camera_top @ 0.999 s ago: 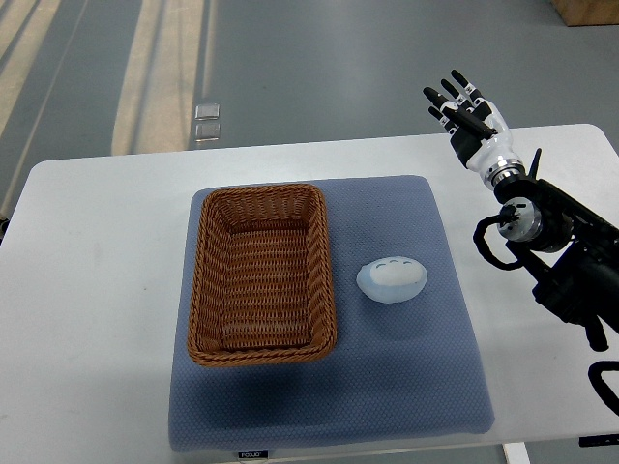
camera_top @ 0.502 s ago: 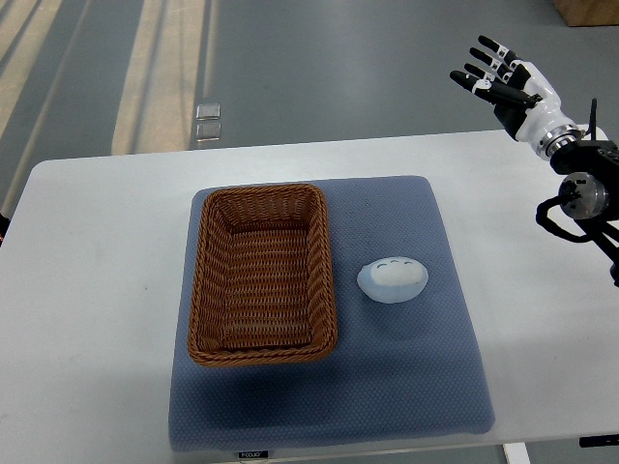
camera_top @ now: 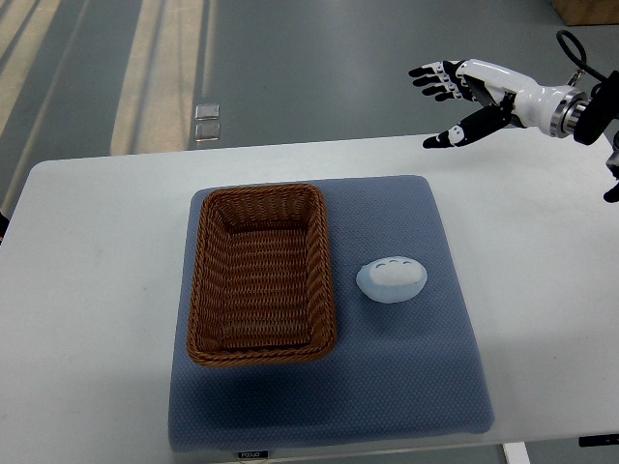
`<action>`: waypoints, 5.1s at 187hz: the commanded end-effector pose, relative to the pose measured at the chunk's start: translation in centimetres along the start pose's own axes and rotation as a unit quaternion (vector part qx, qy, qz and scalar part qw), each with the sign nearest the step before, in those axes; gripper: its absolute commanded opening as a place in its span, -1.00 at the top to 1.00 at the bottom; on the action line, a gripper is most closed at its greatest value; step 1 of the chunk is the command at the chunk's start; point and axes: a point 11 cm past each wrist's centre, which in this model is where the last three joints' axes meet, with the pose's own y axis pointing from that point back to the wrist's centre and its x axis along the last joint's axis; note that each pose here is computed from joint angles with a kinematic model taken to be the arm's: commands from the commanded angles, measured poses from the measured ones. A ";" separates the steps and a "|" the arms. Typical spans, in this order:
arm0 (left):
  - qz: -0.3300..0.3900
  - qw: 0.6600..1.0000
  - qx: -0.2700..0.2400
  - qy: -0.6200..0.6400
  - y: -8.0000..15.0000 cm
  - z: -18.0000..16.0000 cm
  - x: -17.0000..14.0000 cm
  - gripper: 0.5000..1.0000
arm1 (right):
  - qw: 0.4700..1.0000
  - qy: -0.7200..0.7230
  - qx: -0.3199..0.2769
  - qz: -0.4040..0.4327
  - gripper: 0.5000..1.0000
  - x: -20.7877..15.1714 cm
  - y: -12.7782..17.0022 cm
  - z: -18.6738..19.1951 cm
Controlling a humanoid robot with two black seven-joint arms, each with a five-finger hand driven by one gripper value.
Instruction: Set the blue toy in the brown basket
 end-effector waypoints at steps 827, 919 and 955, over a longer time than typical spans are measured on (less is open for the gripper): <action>0.000 1.000 0.000 0.000 0.0 0.0 0.0 -1.00 | 0.987 0.025 0.077 -0.138 -0.62 -18.9 -13.0 -7.5; 0.000 1.000 0.000 0.000 0.0 0.0 0.0 -1.00 | 0.949 -0.291 0.119 0.027 -0.64 -8.1 -10.5 -4.4; 0.000 1.000 0.000 -0.001 0.0 0.0 0.0 -1.00 | 0.890 -0.426 0.119 0.108 -0.64 -5.3 -8.6 0.6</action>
